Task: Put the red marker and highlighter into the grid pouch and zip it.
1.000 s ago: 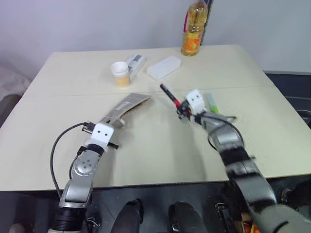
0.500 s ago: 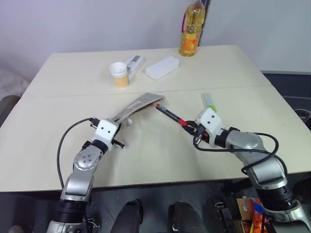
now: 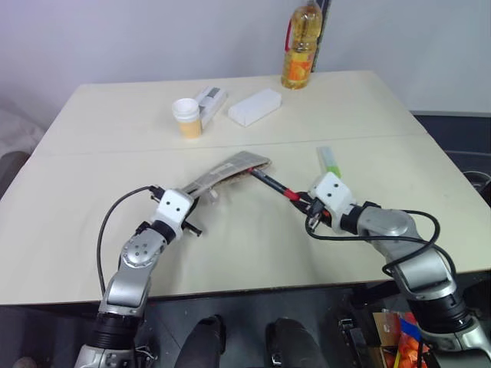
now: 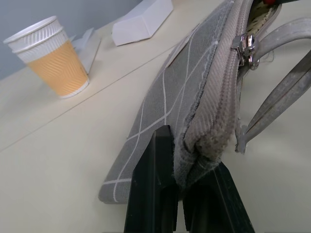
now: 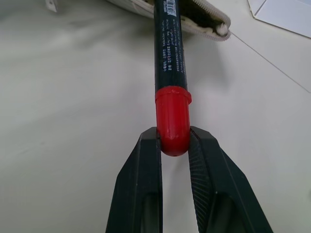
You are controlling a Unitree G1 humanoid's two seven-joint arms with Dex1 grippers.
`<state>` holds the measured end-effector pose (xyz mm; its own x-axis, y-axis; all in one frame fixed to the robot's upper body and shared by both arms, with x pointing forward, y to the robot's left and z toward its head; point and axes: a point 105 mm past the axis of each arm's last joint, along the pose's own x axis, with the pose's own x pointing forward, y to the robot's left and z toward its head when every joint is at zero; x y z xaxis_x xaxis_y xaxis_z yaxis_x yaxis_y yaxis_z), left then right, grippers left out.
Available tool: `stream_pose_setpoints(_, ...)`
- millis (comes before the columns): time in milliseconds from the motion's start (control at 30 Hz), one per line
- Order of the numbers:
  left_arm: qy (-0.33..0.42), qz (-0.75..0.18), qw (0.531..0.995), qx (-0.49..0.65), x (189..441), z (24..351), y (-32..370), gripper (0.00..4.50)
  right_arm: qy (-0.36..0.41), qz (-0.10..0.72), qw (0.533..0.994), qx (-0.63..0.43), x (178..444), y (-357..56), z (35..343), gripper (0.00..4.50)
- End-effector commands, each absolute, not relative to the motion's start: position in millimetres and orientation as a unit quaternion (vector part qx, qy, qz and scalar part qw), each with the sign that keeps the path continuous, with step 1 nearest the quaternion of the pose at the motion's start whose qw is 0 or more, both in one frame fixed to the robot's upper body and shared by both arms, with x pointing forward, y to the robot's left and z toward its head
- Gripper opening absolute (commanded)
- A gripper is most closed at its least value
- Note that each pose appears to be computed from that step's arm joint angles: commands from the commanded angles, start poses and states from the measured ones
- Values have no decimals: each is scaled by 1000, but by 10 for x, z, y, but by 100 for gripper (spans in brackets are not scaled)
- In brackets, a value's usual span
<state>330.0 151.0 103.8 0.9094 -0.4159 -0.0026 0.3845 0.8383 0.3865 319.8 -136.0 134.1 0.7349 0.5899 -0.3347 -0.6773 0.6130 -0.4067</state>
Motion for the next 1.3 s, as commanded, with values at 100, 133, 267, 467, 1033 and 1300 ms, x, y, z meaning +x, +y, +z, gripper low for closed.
stream_pose_setpoints(100, -73, -264, 932, 236, 3196, 1143, 1368, 0, 26, 383, 842, -380, 3177, -1246, 1584, 22)
stream_pose_setpoints(133, -76, -278, 927, 240, 3175, 1149, 1342, 0, 18, 390, 828, -404, 3169, -1223, 1618, 22)
stream_pose_setpoints(267, -84, -343, 900, 257, 3080, 1169, 1253, 0, -13, 411, 755, -510, 3155, -1149, 1691, 22)
stream_pose_setpoints(467, -87, -384, 880, 266, 3062, 1209, 1235, 0, -47, 434, 687, -581, 3165, -1015, 1702, 22)
stream_pose_setpoints(1033, -64, -226, 940, 248, 3318, 1122, 1481, 0, 32, 258, 935, -243, 3584, -1853, 1862, 435)
stream_pose_setpoints(1300, -62, -218, 942, 246, 3337, 1097, 1401, 0, 118, 56, 987, -92, 4038, -2424, 1532, 435)
